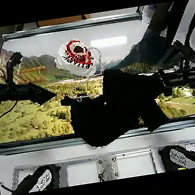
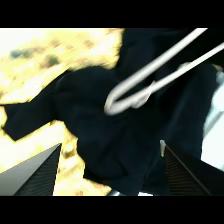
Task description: Fold the clothes and pants, and hang the long-sleeved shirts on hangers.
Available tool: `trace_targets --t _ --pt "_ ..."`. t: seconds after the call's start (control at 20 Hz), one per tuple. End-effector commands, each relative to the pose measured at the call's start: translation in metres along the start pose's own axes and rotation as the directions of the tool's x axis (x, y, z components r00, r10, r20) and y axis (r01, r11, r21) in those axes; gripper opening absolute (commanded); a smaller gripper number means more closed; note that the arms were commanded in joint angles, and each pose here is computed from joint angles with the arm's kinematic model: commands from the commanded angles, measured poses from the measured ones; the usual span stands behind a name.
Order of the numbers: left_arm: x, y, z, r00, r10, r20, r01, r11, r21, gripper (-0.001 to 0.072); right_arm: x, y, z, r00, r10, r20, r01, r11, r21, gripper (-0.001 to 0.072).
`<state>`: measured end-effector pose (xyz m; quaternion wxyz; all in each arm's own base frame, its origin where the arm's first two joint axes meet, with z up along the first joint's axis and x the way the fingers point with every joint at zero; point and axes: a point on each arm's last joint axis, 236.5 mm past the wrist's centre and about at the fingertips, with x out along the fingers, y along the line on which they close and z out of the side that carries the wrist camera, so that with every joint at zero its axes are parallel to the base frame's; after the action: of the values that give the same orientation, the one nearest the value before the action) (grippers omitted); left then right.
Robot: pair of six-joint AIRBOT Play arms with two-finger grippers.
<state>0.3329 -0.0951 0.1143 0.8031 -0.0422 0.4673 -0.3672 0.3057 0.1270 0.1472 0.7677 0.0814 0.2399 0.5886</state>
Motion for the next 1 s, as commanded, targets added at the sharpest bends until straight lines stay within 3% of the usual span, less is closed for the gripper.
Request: trace_targets --t 0.0,0.25,0.5,0.65,0.8,0.85,0.9,0.95 --pt "0.008 0.024 -0.042 0.992 0.129 0.006 -0.125 0.968 -0.218 0.0677 -0.003 -0.015 0.022 0.993 -0.094 0.069 0.095 0.995 -0.007 0.001" --pt "0.068 -0.02 -0.09 0.99 0.133 -0.052 -0.141 0.97 -0.199 0.0677 -0.014 -0.03 0.047 0.96 -0.249 0.129 0.249 0.968 0.014 0.0009" --pt "0.126 -0.073 -0.118 0.981 0.163 -0.107 -0.167 0.986 -0.025 0.0677 -0.014 -0.026 0.048 0.96 -0.247 0.13 0.245 0.969 0.032 0.001" --pt "0.151 -0.068 -0.125 0.953 0.261 -0.153 -0.264 0.964 0.0 0.0677 -0.014 -0.025 0.048 0.961 -0.245 0.13 0.243 0.969 0.033 0.001" --pt "0.176 -0.064 -0.123 0.941 0.279 -0.189 -0.281 0.959 0.017 0.0676 -0.013 -0.021 0.047 0.966 -0.229 0.124 0.226 0.974 0.037 0.001" --pt "0.183 -0.061 -0.122 0.936 0.285 -0.205 -0.292 0.956 -0.005 0.0663 -0.013 -0.02 0.047 0.967 -0.222 0.122 0.219 0.975 0.036 0.001" --pt "0.188 -0.055 -0.122 0.931 0.291 -0.222 -0.305 0.952 -0.03 0.0556 -0.013 -0.019 0.046 0.968 -0.219 0.121 0.217 0.976 0.035 0.001" --pt "0.193 -0.048 -0.122 0.924 0.298 -0.241 -0.319 0.946 -0.057 0.0546 -0.012 -0.019 0.046 0.969 -0.217 0.12 0.215 0.976 0.035 0.001"
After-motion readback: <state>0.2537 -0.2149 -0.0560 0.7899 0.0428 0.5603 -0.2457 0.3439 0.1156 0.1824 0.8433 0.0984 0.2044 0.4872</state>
